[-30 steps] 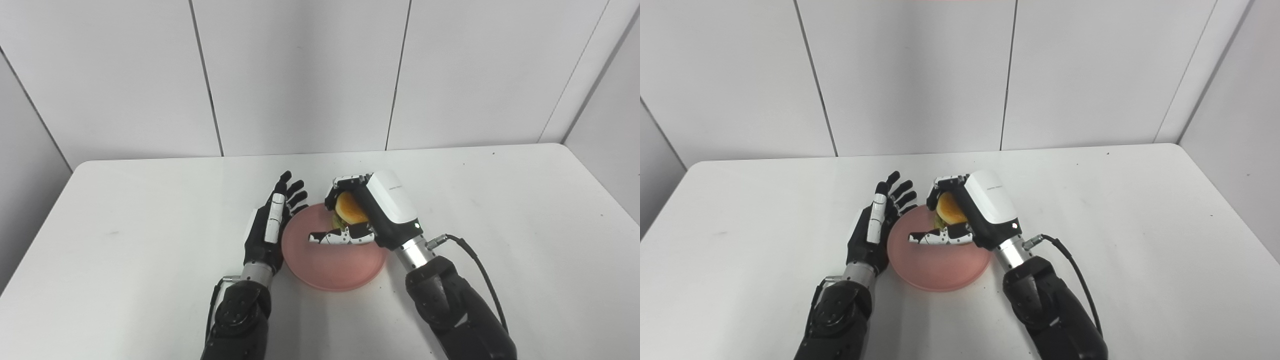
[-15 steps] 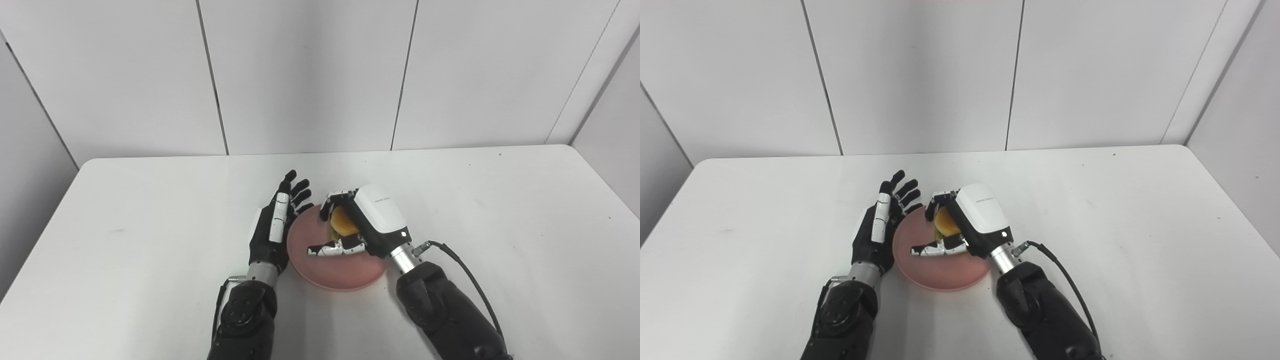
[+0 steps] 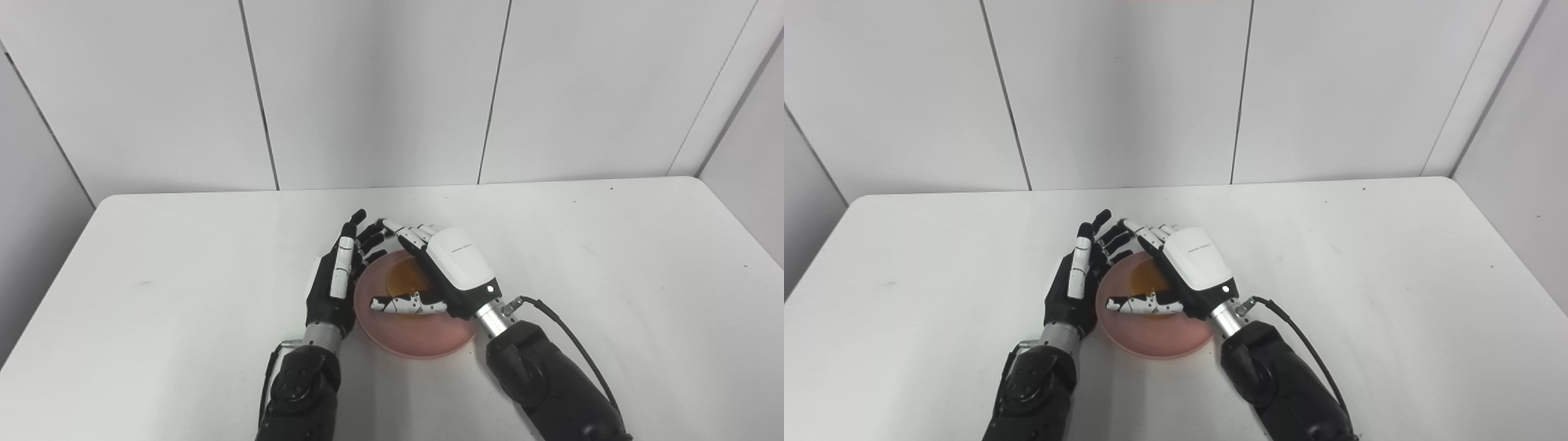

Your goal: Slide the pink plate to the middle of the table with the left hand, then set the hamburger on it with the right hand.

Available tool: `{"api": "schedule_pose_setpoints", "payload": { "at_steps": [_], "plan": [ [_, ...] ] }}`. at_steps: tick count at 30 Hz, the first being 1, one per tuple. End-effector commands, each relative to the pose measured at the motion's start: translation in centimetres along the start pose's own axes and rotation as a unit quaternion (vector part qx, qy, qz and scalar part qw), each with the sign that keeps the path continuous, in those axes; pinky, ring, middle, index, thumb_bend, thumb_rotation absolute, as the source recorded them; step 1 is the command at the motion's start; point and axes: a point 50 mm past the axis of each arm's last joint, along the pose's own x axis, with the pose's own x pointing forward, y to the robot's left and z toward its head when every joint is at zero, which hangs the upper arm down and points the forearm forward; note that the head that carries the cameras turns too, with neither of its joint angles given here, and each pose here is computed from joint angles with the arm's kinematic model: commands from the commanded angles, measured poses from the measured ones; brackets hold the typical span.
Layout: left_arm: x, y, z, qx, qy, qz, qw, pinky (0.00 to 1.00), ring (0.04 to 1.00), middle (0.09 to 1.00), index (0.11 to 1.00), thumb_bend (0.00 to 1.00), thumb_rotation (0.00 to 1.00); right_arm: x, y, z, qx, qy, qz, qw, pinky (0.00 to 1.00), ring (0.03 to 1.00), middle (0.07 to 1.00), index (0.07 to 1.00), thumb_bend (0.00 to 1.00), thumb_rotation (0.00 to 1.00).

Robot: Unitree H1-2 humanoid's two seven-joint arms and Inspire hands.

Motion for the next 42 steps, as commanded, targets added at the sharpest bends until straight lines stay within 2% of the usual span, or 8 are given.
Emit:
{"api": "schedule_pose_setpoints", "payload": {
  "at_steps": [1, 12, 18, 23, 27, 32, 36, 42],
  "plan": [
    [-0.7, 0.7, -1.4, 0.007, 0.044, 0.007, 0.999, 0.79, 0.868, 0.85, 0.903, 0.74, 0.91, 1.2, -1.9, 0.4, 0.001, -0.016, -0.034, 0.999, 0.92, 0.875, 0.902, 0.977, 0.78, 1.0],
    [-0.6, 0.9, -1.2, 0.014, 0.051, -0.001, 0.999, 0.83, 0.893, 0.901, 0.928, 0.76, 0.93, 0.6, -4.9, 2.4, 0.017, -0.015, -0.108, 0.994, 0.87, 0.851, 0.88, 0.969, 0.8, 1.0],
    [-0.6, 1.2, -0.9, 0.003, 0.045, 0.012, 0.999, 0.82, 0.872, 0.874, 0.924, 0.76, 0.92, 0.2, -6.6, 2.6, 0.114, 0.028, -0.161, 0.98, 0.76, 0.824, 0.877, 0.94, 0.77, 1.0],
    [-0.5, 1.6, -0.7, 0.003, 0.038, 0.019, 0.999, 0.81, 0.865, 0.854, 0.92, 0.77, 0.93, -0.4, -6.5, 1.5, 0.228, 0.091, -0.186, 0.951, 0.7, 0.769, 0.806, 0.865, 0.75, 1.0],
    [-1.1, 1.5, -0.4, 0.002, 0.005, 0.048, 0.999, 0.87, 0.894, 0.884, 0.931, 0.78, 0.91, -1.2, -4.9, -0.7, 0.382, 0.162, -0.206, 0.886, 0.76, 0.794, 0.811, 0.848, 0.74, 1.0],
    [-2.4, 2.2, -0.2, 0.058, -0.037, 0.082, 0.994, 0.94, 0.936, 0.931, 0.944, 0.82, 0.92, -2.7, -3.1, -2.8, 0.465, 0.219, -0.234, 0.825, 0.82, 0.791, 0.807, 0.819, 0.77, 1.0],
    [-3.0, 3.3, -0.1, 0.089, -0.061, 0.109, 0.988, 1.0, 0.994, 0.985, 0.98, 0.79, 0.95, -4.0, -1.8, -4.1, 0.473, 0.236, -0.239, 0.814, 0.82, 0.808, 0.809, 0.804, 0.82, 1.0],
    [-3.0, 4.7, -0.2, 0.111, -0.053, 0.129, 0.984, 1.0, 1.0, 0.998, 0.993, 0.8, 0.98, -4.9, -0.9, -4.5, 0.462, 0.247, -0.227, 0.821, 0.8, 0.821, 0.812, 0.8, 0.83, 1.0]
  ]
}}
